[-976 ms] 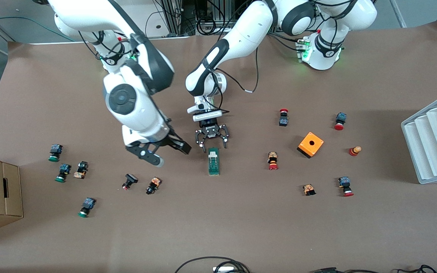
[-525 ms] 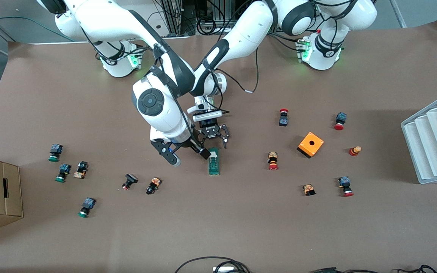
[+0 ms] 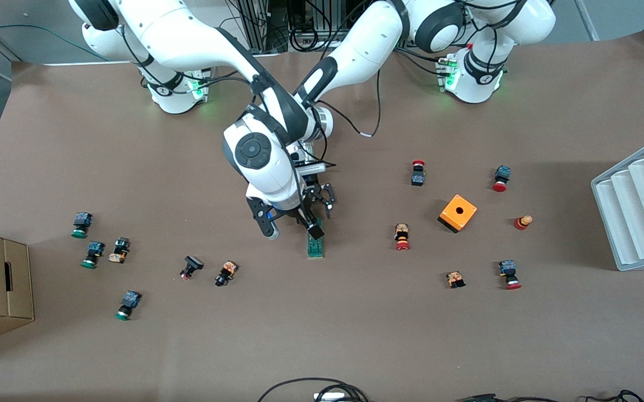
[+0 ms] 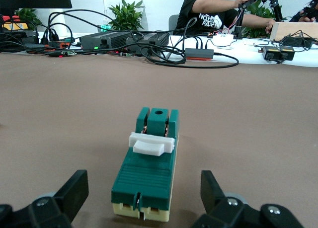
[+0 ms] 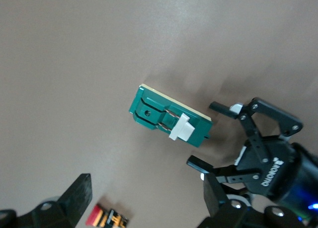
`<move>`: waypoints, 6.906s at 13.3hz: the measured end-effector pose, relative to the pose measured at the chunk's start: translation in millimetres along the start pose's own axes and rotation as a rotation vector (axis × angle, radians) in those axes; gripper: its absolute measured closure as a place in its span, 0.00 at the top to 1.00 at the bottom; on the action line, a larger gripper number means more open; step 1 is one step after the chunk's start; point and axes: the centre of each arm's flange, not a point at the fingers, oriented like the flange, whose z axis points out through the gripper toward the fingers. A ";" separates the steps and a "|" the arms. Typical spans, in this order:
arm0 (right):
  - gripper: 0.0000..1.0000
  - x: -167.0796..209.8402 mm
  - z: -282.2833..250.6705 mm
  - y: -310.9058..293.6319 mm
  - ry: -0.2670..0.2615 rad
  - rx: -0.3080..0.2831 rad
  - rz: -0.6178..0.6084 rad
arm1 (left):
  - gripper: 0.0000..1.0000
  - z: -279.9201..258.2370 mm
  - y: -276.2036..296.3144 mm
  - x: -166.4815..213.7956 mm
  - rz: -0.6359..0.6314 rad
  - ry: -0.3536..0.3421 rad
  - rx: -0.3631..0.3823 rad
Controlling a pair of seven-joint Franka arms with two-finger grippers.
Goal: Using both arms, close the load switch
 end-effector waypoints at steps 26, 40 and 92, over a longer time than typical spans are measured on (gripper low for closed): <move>0.75 11.7 92.4 20.9 0.046 -0.020 0.120 | 0.60 0.3 0.6 -13.2 0.008 -0.010 -0.002; 0.66 1.9 102.5 31.1 0.022 -0.017 0.137 | 0.52 0.9 -1.1 -14.9 0.011 -0.007 0.004; 0.28 19.9 79.1 12.4 0.002 0.027 0.130 | 0.51 0.7 -0.8 -17.0 0.014 0.004 0.007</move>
